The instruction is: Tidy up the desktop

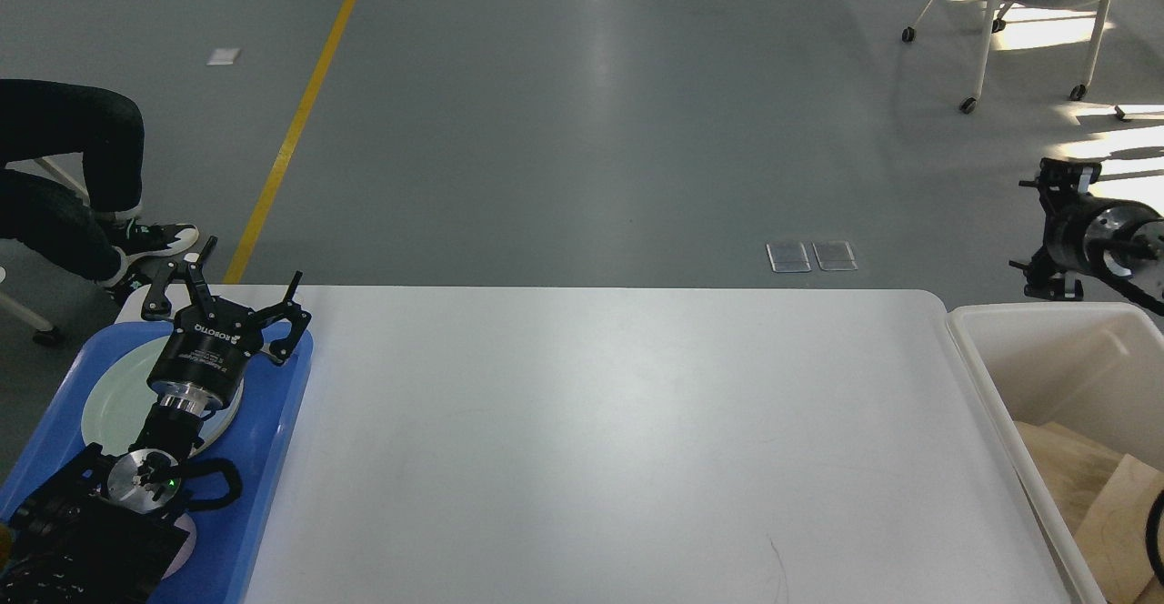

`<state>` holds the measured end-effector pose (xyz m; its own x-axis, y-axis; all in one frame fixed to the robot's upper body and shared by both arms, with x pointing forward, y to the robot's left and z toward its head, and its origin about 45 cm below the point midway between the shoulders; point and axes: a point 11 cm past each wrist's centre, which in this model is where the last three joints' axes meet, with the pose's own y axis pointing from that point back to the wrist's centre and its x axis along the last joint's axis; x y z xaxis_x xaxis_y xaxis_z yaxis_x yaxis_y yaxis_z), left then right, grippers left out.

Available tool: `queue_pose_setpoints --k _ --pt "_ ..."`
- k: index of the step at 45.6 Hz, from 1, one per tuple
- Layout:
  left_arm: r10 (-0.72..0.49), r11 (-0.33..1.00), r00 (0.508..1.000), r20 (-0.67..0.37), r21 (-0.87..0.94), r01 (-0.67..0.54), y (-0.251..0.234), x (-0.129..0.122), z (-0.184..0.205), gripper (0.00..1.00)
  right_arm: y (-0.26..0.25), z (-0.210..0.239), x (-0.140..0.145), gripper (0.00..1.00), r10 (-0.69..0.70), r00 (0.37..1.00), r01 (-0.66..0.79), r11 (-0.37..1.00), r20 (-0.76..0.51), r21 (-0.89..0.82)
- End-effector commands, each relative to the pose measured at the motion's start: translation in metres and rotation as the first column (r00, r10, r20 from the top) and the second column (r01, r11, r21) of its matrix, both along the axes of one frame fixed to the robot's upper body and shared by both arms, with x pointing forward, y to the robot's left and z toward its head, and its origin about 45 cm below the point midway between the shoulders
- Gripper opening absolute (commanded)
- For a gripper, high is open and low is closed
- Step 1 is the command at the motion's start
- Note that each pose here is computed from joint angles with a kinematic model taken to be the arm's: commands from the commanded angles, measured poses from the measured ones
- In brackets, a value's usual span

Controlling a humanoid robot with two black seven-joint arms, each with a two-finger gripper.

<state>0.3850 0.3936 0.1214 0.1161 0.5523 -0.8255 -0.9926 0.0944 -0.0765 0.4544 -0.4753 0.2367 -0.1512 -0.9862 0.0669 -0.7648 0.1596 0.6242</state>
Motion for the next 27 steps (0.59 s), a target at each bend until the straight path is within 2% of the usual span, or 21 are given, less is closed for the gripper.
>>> queue_pose_setpoints --k 1,9,13,19,27 --pt "0.000 1.000 1.000 0.000 0.000 0.000 0.000 0.000 0.000 0.97 0.024 0.030 0.023 1.00 -0.032 0.979 -0.004 0.984 0.203 0.177" --pt "0.000 1.000 1.000 0.000 0.000 0.000 0.000 0.000 0.000 0.97 0.052 0.053 0.041 1.00 -0.071 0.885 -0.061 0.962 0.460 0.266" --pt "0.000 1.000 1.000 0.000 0.000 0.000 0.000 0.000 0.000 0.97 0.065 0.052 0.042 1.00 -0.095 0.833 -0.081 0.953 0.545 0.291" --pt "0.000 1.000 1.000 -0.001 0.000 0.000 0.000 0.000 0.000 0.97 0.083 0.046 0.046 1.00 -0.124 0.789 -0.098 0.942 0.602 0.322" --pt "-0.001 1.000 1.000 0.000 -0.001 0.001 -0.001 0.000 0.000 0.97 0.101 0.027 0.045 1.00 -0.116 0.807 -0.109 0.934 0.578 0.340"
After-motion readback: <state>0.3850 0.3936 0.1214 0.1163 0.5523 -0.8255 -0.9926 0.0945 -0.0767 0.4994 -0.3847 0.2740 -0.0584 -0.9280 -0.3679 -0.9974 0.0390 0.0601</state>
